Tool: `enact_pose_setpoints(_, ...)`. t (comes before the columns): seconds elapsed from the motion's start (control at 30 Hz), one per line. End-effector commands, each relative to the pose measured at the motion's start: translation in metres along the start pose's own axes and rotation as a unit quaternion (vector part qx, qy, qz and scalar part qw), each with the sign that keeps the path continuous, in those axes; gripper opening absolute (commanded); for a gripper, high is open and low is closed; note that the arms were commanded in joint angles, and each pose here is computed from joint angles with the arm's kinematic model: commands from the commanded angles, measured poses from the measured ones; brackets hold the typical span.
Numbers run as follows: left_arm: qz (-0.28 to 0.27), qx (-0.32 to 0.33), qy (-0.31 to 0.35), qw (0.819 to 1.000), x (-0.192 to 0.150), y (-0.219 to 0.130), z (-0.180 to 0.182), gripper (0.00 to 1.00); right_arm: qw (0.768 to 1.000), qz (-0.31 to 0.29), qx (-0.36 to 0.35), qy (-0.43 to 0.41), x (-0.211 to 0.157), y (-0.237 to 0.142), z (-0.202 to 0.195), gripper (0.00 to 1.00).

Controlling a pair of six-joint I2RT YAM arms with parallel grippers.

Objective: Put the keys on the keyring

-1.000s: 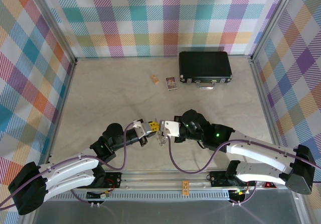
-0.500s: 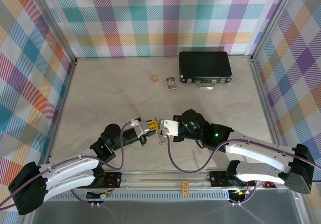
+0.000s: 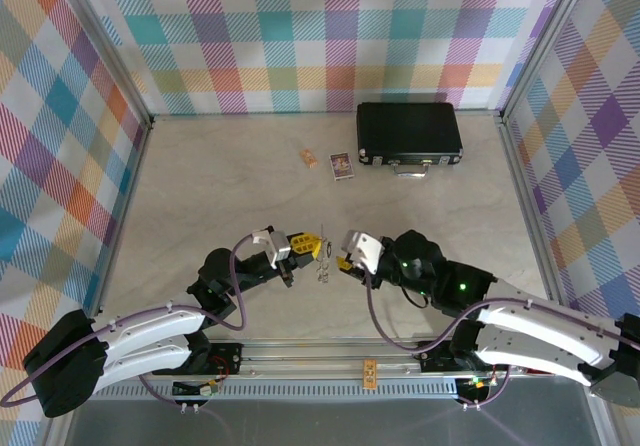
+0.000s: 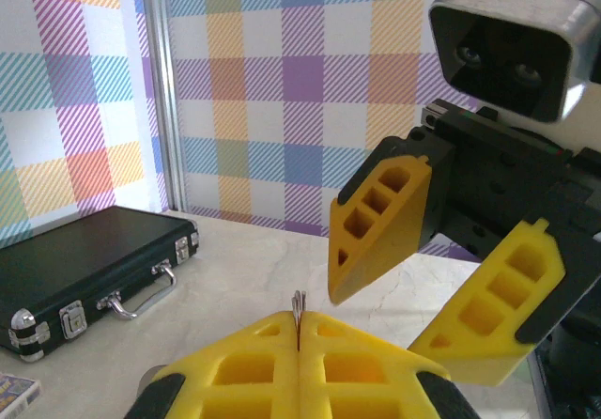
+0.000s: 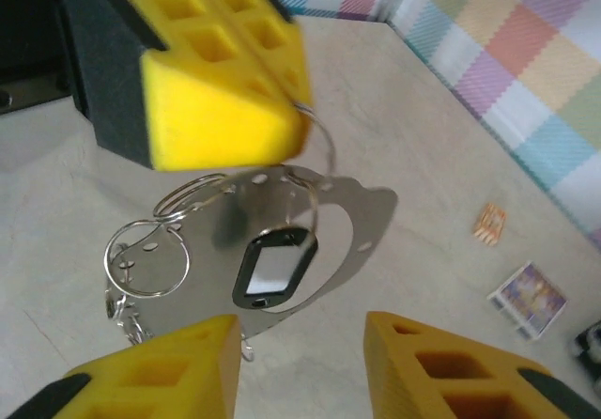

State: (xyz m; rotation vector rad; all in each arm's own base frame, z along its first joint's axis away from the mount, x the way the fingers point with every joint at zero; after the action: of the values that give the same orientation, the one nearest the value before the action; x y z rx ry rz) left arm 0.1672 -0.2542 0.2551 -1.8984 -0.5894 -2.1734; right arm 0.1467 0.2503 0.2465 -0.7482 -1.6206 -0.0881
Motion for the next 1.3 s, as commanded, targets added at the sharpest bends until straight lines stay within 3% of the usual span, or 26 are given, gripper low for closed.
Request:
enact_pose_setpoints(0.0, -0.053, -0.010, -0.011, 0.998, 0.030, 0.002, -0.003, 0.00, 0.994, -0.037, -0.023, 0.096, 0.010, -0.009, -0.009, 0.42)
enact_pose_setpoints(0.43, -0.073, -0.033, -0.057, 0.995, 0.046, 0.004, -0.006, 0.00, 0.966, -0.122, 0.075, 0.213, 0.049, -0.024, -0.018, 0.42)
enact_pose_setpoints(0.83, -0.063, -0.046, -0.062, 0.995, 0.044, 0.007, -0.008, 0.00, 0.959, -0.098, 0.170, 0.202, 0.063, -0.005, -0.008, 0.34)
enact_pose_setpoints(1.27, -0.063, -0.055, -0.061, 0.995, 0.043, 0.006, -0.010, 0.00, 0.959, -0.077, 0.180, 0.203, 0.061, 0.008, -0.010, 0.25)
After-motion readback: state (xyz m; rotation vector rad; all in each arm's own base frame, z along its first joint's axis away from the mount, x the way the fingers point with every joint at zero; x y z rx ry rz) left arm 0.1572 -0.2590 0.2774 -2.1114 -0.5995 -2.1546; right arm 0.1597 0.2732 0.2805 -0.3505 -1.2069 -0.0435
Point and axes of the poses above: each hand's point on the last joint's axis, 136 mm out from that joint toward the fingers, its own y axis out along the fingers, its own z axis along the line the jaws close on, x = y × z, the point moved 3 cm from there along -y, back along the fingers, and after that the axes turned 5 degrees about y, right-handed, at the moved point
